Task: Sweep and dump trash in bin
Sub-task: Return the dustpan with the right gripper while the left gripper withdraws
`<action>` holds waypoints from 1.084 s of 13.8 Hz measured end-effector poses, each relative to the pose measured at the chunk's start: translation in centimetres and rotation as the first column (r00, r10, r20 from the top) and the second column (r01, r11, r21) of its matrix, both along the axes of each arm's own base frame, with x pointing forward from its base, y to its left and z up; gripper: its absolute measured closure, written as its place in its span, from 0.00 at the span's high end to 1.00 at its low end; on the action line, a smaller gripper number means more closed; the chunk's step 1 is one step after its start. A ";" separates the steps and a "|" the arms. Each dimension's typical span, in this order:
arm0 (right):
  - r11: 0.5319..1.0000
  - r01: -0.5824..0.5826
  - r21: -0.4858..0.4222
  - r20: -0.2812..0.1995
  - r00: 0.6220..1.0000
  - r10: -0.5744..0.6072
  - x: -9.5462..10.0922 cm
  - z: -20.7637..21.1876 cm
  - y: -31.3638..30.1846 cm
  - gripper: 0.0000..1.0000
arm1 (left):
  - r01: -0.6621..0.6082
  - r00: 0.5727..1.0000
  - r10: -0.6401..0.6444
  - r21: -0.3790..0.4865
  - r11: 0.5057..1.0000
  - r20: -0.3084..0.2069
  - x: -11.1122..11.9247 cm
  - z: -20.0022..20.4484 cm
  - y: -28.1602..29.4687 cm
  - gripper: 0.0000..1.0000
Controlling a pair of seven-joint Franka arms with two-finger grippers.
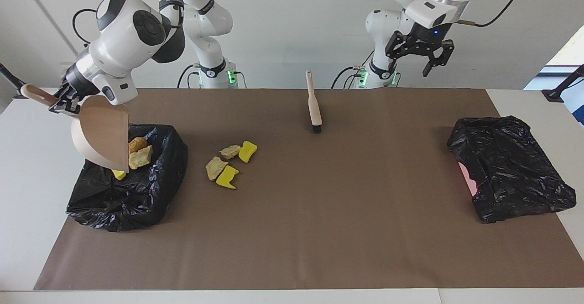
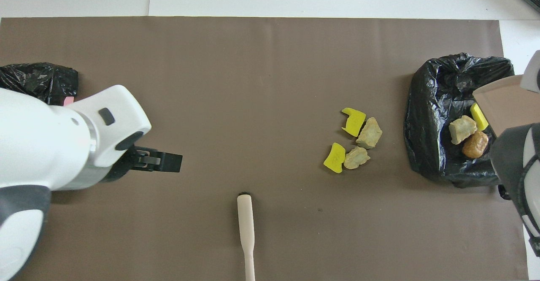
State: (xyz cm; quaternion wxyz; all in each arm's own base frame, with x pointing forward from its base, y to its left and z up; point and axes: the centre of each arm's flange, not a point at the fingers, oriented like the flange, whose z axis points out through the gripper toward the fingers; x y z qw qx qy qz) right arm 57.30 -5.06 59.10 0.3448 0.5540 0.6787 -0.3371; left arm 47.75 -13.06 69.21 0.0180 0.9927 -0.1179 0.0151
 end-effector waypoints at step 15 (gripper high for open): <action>0.534 0.518 0.668 0.204 0.562 -0.801 -0.8 -9.7 24.3 0.32 | 0.023 0.999 -0.022 0.043 0.999 -0.024 3.5 0.9 5.5 1.00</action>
